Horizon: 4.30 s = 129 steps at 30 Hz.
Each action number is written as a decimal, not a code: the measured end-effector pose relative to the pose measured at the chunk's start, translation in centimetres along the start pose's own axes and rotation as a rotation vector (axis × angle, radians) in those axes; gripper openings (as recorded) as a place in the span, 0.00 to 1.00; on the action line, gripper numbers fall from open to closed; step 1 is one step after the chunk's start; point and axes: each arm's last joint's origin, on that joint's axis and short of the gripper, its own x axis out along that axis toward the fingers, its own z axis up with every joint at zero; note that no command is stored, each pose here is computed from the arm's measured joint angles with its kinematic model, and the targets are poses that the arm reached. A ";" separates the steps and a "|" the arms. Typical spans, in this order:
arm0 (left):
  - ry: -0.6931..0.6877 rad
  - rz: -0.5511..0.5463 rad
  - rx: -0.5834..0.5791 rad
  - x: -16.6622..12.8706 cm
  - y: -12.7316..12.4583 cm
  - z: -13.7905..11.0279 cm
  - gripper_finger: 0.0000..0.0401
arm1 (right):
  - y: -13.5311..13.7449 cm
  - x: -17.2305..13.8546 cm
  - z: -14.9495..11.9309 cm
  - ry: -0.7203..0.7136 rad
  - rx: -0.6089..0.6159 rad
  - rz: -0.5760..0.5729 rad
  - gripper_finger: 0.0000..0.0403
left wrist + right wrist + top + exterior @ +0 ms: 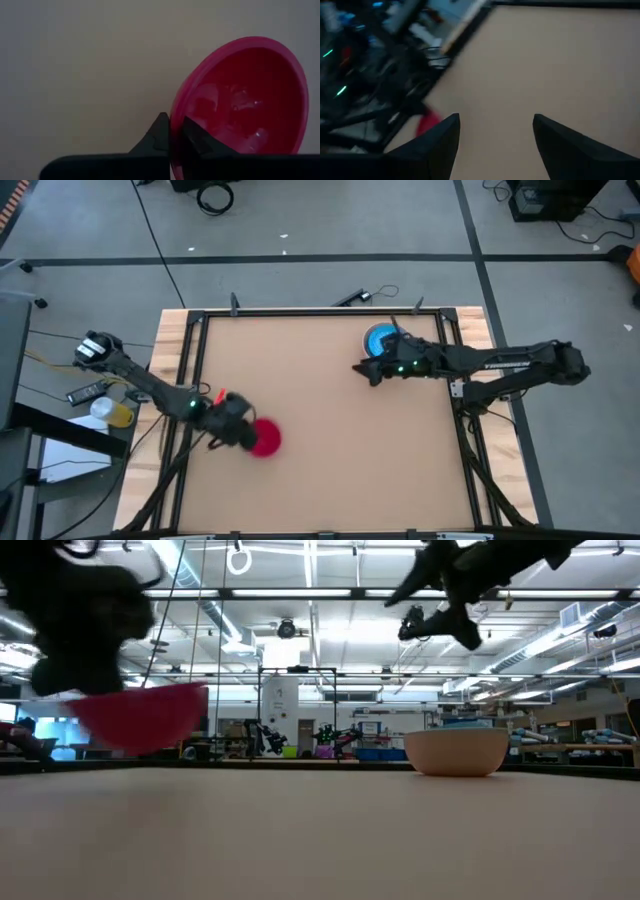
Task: Nest bowls inside each other
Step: Stack the red bowl on top of the blue patterned bowl, then return to Home Position
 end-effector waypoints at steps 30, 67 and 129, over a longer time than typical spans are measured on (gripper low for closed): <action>-0.336 0.044 0.321 3.4 -6.4 19.7 0.05 | 3.2 8.9 -0.9 0.164 -0.193 -0.285 0.44; -0.064 0.037 0.375 3.6 -3.6 19.6 0.47 | -15.5 3.2 5.8 0.363 0.146 -0.794 0.27; -0.764 -0.503 0.591 -11.1 -2.5 16.2 0.01 | 2.2 -15.4 2.8 -0.141 -0.740 0.585 0.02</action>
